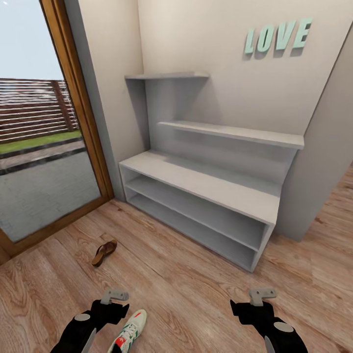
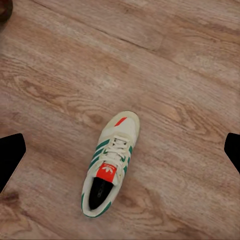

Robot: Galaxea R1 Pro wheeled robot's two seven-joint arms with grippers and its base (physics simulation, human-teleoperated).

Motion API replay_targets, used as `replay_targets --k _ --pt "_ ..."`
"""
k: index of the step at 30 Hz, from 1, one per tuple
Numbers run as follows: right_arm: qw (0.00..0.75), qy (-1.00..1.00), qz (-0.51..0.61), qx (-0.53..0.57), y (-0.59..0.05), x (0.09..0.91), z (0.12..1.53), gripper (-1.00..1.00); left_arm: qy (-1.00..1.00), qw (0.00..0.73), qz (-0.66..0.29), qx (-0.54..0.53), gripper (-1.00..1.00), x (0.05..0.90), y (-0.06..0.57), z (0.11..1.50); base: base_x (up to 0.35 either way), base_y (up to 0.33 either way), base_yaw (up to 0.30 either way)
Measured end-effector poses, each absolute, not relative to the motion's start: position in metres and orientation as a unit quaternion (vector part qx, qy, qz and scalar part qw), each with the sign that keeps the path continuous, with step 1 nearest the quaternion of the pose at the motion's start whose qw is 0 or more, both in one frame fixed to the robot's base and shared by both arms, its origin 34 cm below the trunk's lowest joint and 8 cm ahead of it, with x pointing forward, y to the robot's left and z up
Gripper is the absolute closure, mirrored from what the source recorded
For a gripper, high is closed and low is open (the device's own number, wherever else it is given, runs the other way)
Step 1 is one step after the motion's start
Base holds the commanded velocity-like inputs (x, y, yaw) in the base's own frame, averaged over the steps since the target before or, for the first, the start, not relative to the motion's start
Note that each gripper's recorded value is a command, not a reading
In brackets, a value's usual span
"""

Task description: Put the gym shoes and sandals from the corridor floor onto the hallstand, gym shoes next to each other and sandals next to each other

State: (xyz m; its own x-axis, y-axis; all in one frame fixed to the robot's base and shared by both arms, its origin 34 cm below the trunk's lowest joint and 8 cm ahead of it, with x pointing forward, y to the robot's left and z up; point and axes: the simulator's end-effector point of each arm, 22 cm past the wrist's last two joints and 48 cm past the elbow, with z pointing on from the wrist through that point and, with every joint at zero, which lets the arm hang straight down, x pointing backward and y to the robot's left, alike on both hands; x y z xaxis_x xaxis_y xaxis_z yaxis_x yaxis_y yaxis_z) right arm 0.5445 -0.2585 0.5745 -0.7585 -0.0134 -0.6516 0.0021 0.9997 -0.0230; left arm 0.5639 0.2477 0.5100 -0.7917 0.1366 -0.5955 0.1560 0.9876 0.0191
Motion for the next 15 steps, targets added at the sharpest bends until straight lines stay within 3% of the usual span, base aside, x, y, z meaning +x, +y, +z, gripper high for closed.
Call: replay_targets --k 15 --pt "0.347 0.938 -0.01 -0.004 -0.2577 0.5444 0.5741 -1.0 0.946 0.314 -0.013 0.074 -1.0 0.565 0.2506 0.5104 -0.022 0.078 0.0"
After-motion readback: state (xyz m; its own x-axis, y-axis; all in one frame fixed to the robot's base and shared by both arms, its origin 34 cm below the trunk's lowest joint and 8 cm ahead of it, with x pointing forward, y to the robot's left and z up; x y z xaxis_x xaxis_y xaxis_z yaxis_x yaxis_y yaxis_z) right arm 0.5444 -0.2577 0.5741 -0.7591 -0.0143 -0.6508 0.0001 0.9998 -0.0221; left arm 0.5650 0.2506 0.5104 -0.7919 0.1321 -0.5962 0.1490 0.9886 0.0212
